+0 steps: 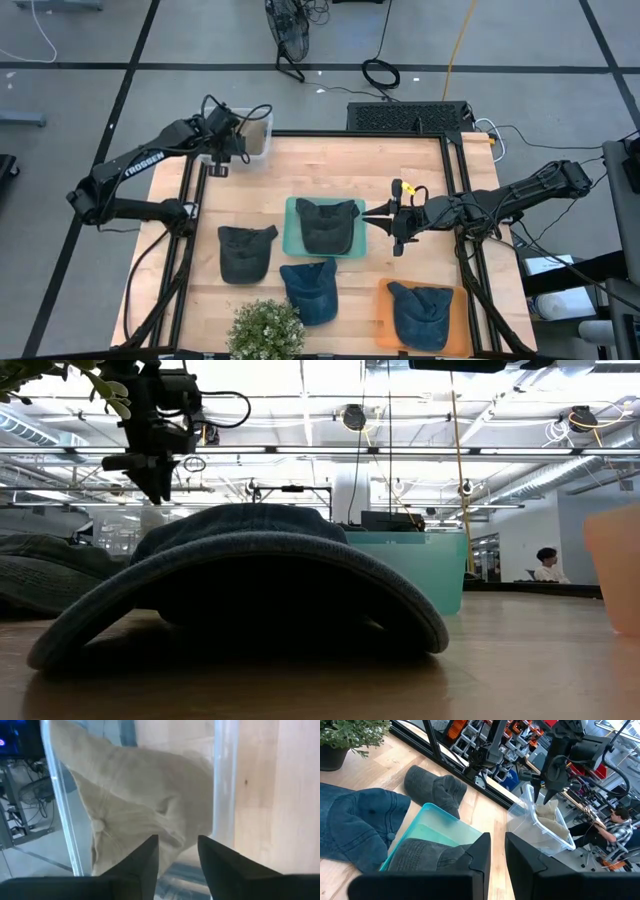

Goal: Pick & Place hat
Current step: Put the blue cap into the orange bin

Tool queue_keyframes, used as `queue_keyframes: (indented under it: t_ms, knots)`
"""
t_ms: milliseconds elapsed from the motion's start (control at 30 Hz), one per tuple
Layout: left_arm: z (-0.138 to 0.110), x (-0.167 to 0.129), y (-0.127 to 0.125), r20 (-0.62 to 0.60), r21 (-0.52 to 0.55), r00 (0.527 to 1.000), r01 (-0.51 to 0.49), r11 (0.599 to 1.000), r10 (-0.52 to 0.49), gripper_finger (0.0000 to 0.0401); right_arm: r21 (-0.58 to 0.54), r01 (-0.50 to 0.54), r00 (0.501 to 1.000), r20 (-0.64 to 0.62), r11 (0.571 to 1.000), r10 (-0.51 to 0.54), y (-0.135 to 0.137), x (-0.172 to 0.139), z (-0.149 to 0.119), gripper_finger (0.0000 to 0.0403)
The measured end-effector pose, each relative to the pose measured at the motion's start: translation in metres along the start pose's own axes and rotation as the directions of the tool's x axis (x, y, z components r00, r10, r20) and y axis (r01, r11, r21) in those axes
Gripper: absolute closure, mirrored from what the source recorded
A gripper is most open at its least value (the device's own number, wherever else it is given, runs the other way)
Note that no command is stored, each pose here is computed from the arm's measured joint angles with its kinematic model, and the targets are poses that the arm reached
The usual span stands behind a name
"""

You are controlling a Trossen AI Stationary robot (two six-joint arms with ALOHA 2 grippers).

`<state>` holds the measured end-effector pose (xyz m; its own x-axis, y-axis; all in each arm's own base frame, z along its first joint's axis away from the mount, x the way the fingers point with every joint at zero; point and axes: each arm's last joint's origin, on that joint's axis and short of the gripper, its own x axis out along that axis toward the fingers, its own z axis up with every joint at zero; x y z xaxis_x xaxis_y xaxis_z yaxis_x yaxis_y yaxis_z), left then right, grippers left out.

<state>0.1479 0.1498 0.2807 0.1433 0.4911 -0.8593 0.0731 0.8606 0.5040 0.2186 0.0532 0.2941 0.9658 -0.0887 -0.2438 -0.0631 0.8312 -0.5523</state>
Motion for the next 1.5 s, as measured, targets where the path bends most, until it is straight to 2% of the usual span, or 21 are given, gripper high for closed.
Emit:
queue_keyframes:
  t_ms: [133,300,767,933,1033,1200,1333,1400,1500]
  knots:
    - [0.002,-0.001,-0.001,0.012,0.002,1.000,-0.003,1.000,0.003,0.0236,0.000,0.000,1.000,0.000,1.000,0.000,0.000,0.000,0.000,0.0360]
    - [0.002,-0.001,-0.001,0.010,-0.021,1.000,-0.004,1.000,0.004,0.0237,0.000,0.000,1.000,0.000,1.000,0.000,0.000,0.000,0.000,0.0360]
    - [0.013,-0.004,-0.009,0.041,-0.061,0.999,0.006,0.998,-0.004,0.0281,0.000,0.000,1.000,0.000,1.000,0.000,0.000,0.000,0.000,0.0360]
    - [0.023,-0.017,-0.019,0.102,-0.071,0.995,-0.008,0.997,0.015,0.0294,0.000,0.000,1.000,0.000,1.000,0.000,0.000,0.000,0.000,0.0360]
    - [0.028,-0.032,-0.024,0.172,-0.147,0.984,-0.019,0.989,0.044,0.0304,0.000,0.000,1.000,0.000,1.000,0.000,0.000,0.000,0.000,0.0360]
    - [0.027,-0.066,-0.030,0.300,-0.312,0.948,-0.002,0.950,0.101,0.0317,0.000,0.000,1.000,-0.001,1.000,0.000,0.000,0.000,0.000,0.0360]
    - [0.024,-0.092,-0.037,0.421,-0.462,0.901,0.109,0.880,0.109,0.0332,0.000,0.000,1.000,-0.001,1.000,0.000,0.000,0.000,0.000,0.0360]
    - [0.023,-0.103,-0.043,0.500,-0.467,0.863,0.205,0.860,0.066,0.0340,0.000,0.000,1.000,0.000,1.000,0.000,0.000,0.000,0.000,0.0360]
    - [0.024,-0.117,-0.053,0.619,-0.408,0.786,0.323,0.854,-0.002,0.0354,0.001,0.000,1.000,0.004,1.000,0.000,0.000,0.000,0.000,0.0360]
